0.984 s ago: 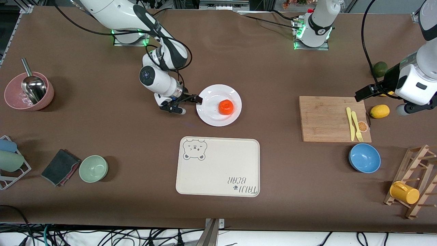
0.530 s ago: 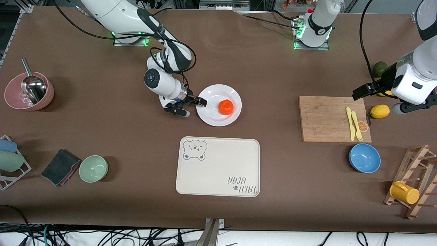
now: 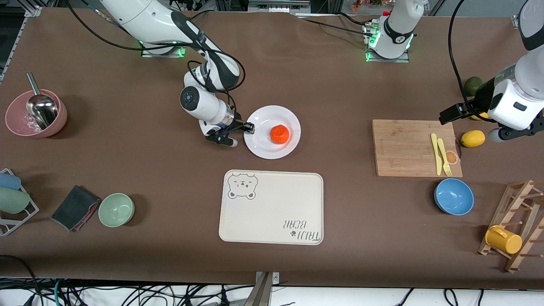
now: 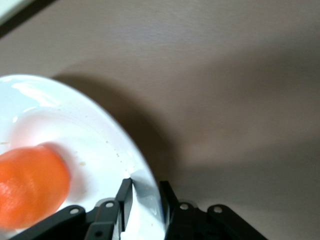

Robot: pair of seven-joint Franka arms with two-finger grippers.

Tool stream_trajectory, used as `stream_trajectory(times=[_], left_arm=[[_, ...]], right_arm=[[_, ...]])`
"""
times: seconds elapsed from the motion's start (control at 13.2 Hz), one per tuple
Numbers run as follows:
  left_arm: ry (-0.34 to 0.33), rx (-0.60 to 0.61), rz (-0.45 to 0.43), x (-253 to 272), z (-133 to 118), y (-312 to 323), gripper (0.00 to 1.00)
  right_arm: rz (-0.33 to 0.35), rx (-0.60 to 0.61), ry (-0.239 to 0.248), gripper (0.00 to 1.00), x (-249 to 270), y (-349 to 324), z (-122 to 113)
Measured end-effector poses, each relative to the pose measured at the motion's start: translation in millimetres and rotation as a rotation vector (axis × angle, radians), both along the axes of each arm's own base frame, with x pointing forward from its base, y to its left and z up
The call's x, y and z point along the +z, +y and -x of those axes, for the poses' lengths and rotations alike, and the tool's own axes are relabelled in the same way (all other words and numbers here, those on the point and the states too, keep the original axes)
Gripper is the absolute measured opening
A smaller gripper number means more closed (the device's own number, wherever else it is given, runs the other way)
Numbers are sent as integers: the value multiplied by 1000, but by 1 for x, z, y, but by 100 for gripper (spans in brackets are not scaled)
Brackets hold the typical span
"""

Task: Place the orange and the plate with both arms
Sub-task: 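Grip the plate rim with the right gripper, then slide the plate with the orange onto the cream tray with the right gripper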

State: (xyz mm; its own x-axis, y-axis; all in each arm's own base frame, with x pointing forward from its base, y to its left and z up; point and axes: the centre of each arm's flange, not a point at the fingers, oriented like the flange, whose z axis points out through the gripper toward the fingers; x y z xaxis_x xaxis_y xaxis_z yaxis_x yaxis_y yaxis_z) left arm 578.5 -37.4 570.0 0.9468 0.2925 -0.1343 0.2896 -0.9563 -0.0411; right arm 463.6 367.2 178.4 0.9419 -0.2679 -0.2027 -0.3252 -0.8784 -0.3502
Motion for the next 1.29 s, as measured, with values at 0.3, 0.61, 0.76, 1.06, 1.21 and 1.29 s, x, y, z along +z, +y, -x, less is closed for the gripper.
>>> stream_trajectory(times=[0.3,0.61,0.76,1.06,1.21,1.29], left_arm=[[1,0,0,0,0,0,100],[1,0,0,0,0,0,100],[1,0,0,0,0,0,100],[1,-3,0,0,0,-1,100],[1,-3,0,0,0,-1,100],[1,-3,0,0,0,-1,100]], right_arm=[[-15,6,-21,15,12,6,-3],[-20,35,-39,15,13,5,-4],[-25,63,-67,15,13,4,-6],[-34,91,-130,15,12,0,-15],[-41,74,-151,15,18,-3,-27],[-46,61,-161,13,21,-6,-34]])
